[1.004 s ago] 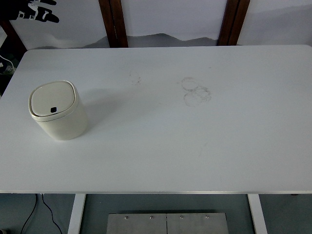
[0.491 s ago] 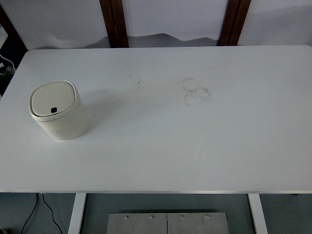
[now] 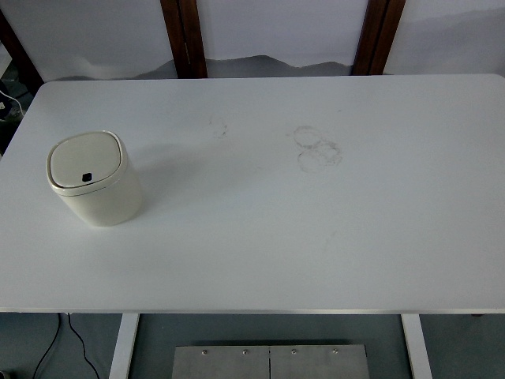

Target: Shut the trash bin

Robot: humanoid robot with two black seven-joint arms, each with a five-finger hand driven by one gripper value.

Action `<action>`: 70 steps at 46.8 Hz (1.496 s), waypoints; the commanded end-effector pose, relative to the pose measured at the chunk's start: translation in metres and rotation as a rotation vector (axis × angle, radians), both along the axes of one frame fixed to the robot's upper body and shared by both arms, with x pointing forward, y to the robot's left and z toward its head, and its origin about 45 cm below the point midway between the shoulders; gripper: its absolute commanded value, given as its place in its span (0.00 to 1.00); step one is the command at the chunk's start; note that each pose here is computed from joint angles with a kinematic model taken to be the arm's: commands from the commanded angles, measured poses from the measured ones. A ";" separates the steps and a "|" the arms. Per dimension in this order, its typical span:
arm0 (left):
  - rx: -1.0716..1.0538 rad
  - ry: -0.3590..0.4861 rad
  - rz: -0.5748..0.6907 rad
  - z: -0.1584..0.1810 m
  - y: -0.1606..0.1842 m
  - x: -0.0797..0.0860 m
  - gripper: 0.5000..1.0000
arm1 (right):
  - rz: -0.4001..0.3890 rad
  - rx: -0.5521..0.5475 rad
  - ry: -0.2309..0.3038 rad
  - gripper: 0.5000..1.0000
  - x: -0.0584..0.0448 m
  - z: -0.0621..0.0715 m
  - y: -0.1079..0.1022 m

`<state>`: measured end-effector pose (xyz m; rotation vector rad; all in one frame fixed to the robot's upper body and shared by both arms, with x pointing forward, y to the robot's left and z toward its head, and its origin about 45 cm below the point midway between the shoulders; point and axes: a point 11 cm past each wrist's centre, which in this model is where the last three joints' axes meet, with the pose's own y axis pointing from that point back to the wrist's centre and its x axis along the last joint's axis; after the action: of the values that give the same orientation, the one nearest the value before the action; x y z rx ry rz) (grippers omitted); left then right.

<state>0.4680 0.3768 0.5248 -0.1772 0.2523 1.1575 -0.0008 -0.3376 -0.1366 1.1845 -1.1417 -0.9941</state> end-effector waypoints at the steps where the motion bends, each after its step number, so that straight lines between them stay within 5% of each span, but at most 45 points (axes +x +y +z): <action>1: -0.041 0.000 0.020 -0.009 0.010 0.000 1.00 | 0.000 0.000 0.000 0.99 0.000 0.000 0.000; 28: -0.296 -0.052 0.212 -0.100 0.096 -0.009 1.00 | 0.000 0.000 0.001 0.99 -0.001 0.000 0.000; 43: -0.405 0.025 0.331 -0.164 0.125 -0.021 1.00 | 0.000 -0.002 0.002 0.99 -0.001 0.000 -0.001; 70: -0.438 0.125 0.399 -0.222 0.135 -0.035 1.00 | 0.000 -0.002 0.002 0.99 -0.001 0.000 -0.001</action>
<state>0.4349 0.5107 0.3066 -0.5660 0.5951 1.4953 -0.0018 -0.3382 -0.1366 1.1820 -1.1415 -0.9942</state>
